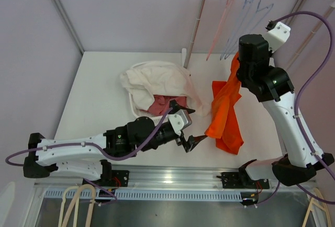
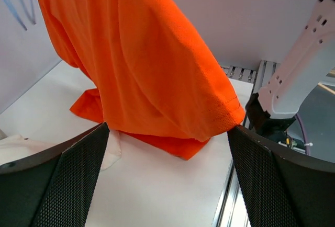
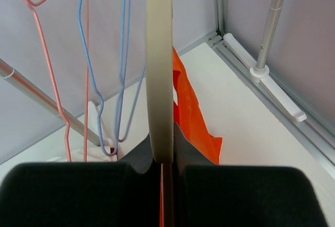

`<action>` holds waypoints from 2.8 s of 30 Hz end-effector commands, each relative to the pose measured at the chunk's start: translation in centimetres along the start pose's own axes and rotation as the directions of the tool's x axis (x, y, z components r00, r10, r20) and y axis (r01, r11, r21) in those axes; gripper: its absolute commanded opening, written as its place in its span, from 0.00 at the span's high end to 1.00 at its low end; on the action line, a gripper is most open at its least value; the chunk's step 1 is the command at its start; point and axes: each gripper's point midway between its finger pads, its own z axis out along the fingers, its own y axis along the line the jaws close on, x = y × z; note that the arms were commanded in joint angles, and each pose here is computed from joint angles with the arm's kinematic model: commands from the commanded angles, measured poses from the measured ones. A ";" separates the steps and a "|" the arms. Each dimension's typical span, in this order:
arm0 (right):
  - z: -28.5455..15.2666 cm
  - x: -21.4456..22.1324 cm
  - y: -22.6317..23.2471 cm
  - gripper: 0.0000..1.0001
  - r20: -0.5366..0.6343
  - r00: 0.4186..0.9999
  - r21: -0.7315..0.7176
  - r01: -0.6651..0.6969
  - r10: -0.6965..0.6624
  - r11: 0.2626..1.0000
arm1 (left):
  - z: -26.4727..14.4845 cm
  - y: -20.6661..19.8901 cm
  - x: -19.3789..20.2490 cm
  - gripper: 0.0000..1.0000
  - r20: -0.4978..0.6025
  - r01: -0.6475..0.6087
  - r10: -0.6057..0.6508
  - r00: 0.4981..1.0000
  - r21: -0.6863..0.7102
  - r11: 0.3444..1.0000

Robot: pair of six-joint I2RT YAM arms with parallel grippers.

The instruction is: Remove the t-shirt from the hanger

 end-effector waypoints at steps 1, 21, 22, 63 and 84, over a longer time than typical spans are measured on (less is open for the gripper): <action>-0.6 -1.7 -0.6 1.00 0.075 0.994 0.049 -0.084 0.080 0.995 | 0.3 0.0 -5.0 0.00 0.122 0.026 -0.026 0.992 -0.002 1.000; -0.4 -1.1 0.7 1.00 0.106 0.992 0.048 -0.068 0.062 0.997 | 0.4 -1.7 -6.5 0.01 0.103 0.080 -0.090 0.991 0.090 0.993; -0.5 -1.1 0.8 1.00 0.106 0.992 0.044 -0.071 0.066 0.996 | 1.5 -1.7 -4.9 0.00 0.057 0.072 -0.076 0.995 0.067 0.995; 2.8 -1.9 -2.2 1.00 0.147 0.988 0.162 0.018 -0.042 0.987 | -5.8 -2.0 1.1 0.99 -0.125 0.166 -0.165 0.978 -0.001 0.986; 4.5 -5.9 -1.0 1.00 0.123 0.988 0.064 -0.104 0.096 0.993 | -6.3 -11.2 8.0 0.99 -0.275 0.187 -0.088 0.957 0.358 0.915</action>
